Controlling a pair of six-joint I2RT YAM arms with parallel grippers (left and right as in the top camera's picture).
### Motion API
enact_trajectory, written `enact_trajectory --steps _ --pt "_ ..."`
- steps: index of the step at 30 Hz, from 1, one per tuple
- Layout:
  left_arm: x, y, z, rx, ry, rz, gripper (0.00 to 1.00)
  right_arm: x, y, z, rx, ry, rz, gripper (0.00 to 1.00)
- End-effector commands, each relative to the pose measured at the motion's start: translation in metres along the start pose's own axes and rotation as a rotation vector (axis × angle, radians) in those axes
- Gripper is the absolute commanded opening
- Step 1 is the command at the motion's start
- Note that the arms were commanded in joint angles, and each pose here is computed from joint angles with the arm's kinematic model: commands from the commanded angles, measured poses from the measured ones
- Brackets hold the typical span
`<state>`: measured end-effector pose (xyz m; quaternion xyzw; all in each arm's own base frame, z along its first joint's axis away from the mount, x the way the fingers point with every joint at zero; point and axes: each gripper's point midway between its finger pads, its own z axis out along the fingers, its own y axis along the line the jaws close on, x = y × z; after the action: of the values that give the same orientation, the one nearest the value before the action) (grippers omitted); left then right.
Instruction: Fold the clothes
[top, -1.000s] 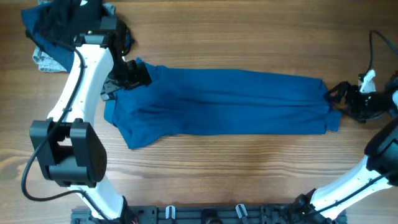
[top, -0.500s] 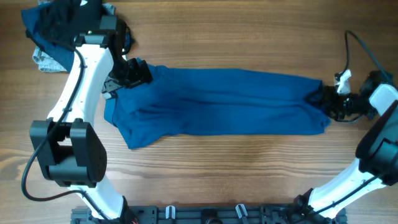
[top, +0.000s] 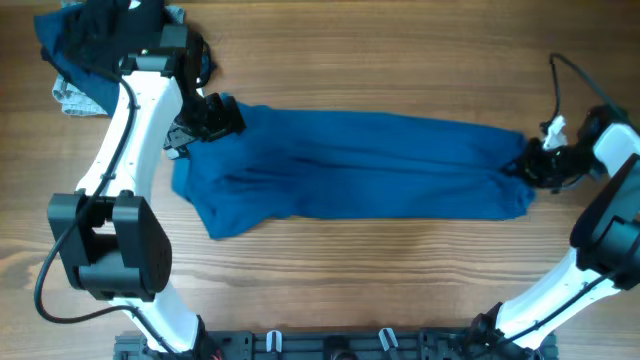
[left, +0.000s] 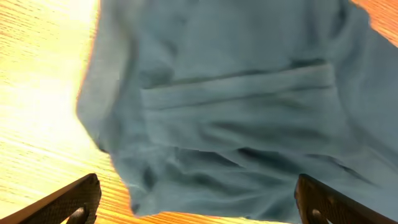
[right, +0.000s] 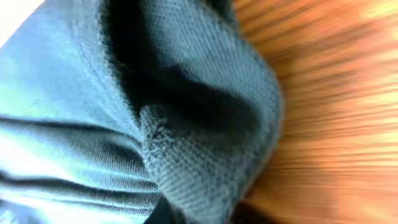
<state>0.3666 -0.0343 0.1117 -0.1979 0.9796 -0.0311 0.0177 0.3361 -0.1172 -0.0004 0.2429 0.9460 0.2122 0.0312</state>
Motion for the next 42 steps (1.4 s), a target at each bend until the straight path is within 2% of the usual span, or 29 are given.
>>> enact_trajectory --steps 1,5,8,14,20,22,23,24,26,31,37,40,42 --pt "0.000 0.001 -0.004 0.016 -0.006 -0.005 1.00 -0.037 -0.040 -0.045 0.297 -0.077 0.039 0.04" --pt "-0.001 0.000 -0.004 0.018 -0.009 -0.006 1.00 -0.052 -0.030 -0.080 0.379 -0.104 0.014 0.04" --pt "-0.001 0.000 -0.004 0.018 -0.009 -0.006 1.00 -0.051 -0.022 -0.088 0.486 -0.105 0.005 0.04" --pt "0.004 -0.008 -0.004 0.064 0.018 -0.005 1.00 -0.036 0.042 -0.057 0.520 -0.051 -0.141 0.04" --pt "0.009 -0.005 -0.004 0.053 0.037 -0.006 1.00 -0.011 0.083 -0.036 0.577 0.015 -0.260 0.06" --pt "0.008 -0.005 -0.004 0.053 0.036 -0.006 1.00 0.000 0.089 -0.027 0.576 0.046 -0.277 0.13" --pt "0.008 -0.005 -0.004 0.054 0.036 -0.006 1.00 0.005 0.090 -0.022 0.573 0.061 -0.284 0.20" --pt "0.008 -0.005 -0.004 0.054 0.035 -0.006 1.00 0.013 0.092 -0.015 0.562 0.086 -0.293 0.34" --pt "0.008 -0.005 -0.004 0.054 0.034 -0.006 1.00 0.021 0.096 -0.007 0.541 0.114 -0.302 0.50" --pt "0.008 -0.005 -0.004 0.055 0.034 -0.003 1.00 0.028 0.109 0.000 0.457 0.136 -0.291 0.49" --pt "0.006 -0.006 -0.004 0.058 0.027 -0.003 1.00 0.015 0.135 -0.043 0.392 0.065 -0.278 0.49" --pt "0.006 -0.006 -0.004 0.058 0.027 -0.003 1.00 0.001 0.152 -0.090 0.331 -0.060 -0.268 0.48" --pt "0.006 -0.006 -0.004 0.058 0.028 -0.003 1.00 -0.007 0.146 -0.113 0.318 -0.129 -0.241 0.50"
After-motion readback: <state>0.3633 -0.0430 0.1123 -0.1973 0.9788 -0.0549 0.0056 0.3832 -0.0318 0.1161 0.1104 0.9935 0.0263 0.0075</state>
